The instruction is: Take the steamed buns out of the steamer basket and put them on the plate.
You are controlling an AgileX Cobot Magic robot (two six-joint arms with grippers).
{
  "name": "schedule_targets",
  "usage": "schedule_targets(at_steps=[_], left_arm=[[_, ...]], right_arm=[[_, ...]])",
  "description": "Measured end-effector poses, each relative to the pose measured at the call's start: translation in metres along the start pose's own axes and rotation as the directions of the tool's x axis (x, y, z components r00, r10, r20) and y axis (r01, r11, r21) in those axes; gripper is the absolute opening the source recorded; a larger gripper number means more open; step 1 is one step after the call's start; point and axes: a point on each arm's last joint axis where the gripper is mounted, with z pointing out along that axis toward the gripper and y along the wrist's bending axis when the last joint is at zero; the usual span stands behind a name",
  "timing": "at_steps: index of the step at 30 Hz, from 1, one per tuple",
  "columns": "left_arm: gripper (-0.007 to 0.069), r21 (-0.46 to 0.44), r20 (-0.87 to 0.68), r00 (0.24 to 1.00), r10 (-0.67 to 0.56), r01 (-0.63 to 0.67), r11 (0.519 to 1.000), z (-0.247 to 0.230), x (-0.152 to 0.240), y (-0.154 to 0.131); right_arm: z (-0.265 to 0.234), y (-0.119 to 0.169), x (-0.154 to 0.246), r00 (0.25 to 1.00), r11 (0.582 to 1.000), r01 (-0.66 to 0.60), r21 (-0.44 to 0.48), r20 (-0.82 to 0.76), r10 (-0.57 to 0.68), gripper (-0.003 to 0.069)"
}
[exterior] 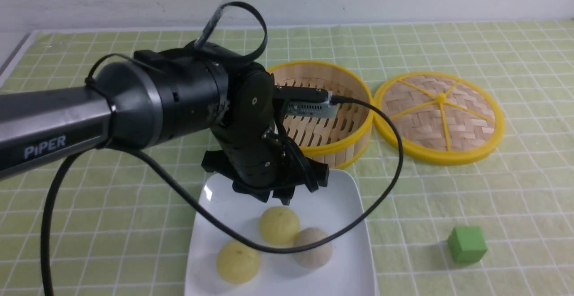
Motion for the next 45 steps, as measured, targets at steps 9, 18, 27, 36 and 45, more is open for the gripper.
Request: schedule_targets(at_steps=[9, 18, 27, 36, 45], left_arm=[[0.0002, -0.035, 0.026, 0.999, 0.042, -0.041, 0.999, 0.000, -0.003, 0.003], [0.0002, -0.050, 0.032, 0.998, 0.055, -0.054, 0.997, 0.000, -0.003, 0.004], [0.0002, -0.055, 0.075, 0.995, 0.069, -0.065, 0.996, -0.018, -0.004, 0.006], [0.0010, -0.047, 0.135, 0.989, 0.054, -0.048, 0.998, -0.084, 0.008, 0.014], [0.0019, -0.053, 0.268, 0.962, 0.046, -0.033, 0.998, -0.179, 0.043, 0.037]], right_arm=[[0.000, 0.000, 0.000, 1.000, 1.000, 0.000, 0.000, 0.000, 0.000, -0.0012], [0.001, 0.000, 0.002, 1.000, 1.000, 0.004, 0.000, 0.002, -0.004, -0.0008], [0.021, -0.013, 0.055, 0.999, 0.989, -0.019, 0.148, -0.025, 0.023, -0.0001], [0.032, -0.027, 0.093, 0.993, 0.938, -0.075, 0.338, -0.062, 0.101, 0.0003], [0.030, -0.031, 0.092, 0.991, 0.908, -0.105, 0.406, -0.029, 0.128, 0.0009]])
